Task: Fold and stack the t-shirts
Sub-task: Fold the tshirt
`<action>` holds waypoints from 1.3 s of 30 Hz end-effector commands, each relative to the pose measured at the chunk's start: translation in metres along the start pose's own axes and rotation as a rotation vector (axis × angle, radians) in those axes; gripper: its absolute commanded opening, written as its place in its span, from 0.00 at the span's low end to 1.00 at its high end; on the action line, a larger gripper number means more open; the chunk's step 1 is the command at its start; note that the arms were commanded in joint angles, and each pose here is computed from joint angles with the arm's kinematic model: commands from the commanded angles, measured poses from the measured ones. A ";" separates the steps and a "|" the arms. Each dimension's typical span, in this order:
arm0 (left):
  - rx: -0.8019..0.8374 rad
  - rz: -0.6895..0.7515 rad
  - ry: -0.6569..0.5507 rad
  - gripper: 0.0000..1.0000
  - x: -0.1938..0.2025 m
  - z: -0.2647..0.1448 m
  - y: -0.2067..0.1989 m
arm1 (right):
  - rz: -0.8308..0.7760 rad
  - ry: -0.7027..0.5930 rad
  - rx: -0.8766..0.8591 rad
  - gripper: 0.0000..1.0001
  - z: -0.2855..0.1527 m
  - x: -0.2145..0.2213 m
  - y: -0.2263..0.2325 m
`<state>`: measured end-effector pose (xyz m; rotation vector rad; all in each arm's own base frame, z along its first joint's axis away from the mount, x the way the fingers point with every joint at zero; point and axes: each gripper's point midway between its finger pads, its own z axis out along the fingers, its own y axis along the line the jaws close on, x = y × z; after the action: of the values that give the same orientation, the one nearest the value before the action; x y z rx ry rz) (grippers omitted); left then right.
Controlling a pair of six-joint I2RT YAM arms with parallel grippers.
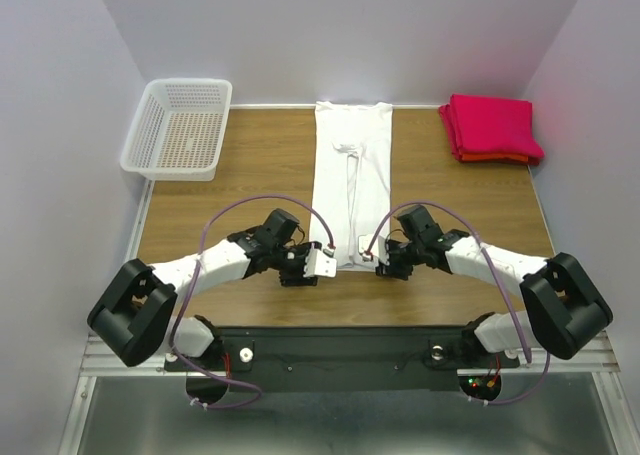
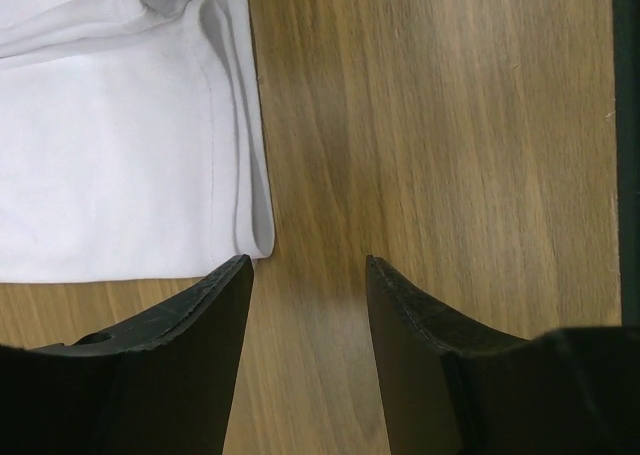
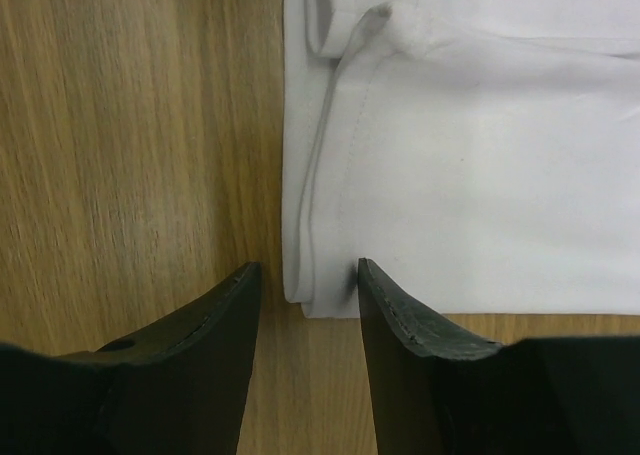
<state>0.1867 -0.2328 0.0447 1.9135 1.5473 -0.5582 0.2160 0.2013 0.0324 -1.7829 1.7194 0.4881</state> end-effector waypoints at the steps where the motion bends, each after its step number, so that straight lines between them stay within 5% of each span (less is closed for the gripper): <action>1: -0.038 0.039 -0.018 0.60 -0.012 0.006 0.020 | -0.099 -0.005 0.032 0.49 0.006 0.001 -0.008; 12: -0.021 0.011 0.044 0.51 0.002 0.023 0.027 | -0.141 0.072 0.006 0.32 0.014 0.026 0.001; 23: -0.062 0.080 -0.067 0.48 -0.045 -0.006 0.041 | -0.164 0.081 0.023 0.12 0.010 0.029 0.001; 39: 0.118 0.037 0.080 0.49 0.008 0.031 0.014 | -0.123 0.085 0.037 0.01 0.010 0.027 -0.002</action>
<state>0.2106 -0.2519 0.0302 1.9975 1.5445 -0.5432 0.2291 0.1989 0.0211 -1.8785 1.5647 0.3528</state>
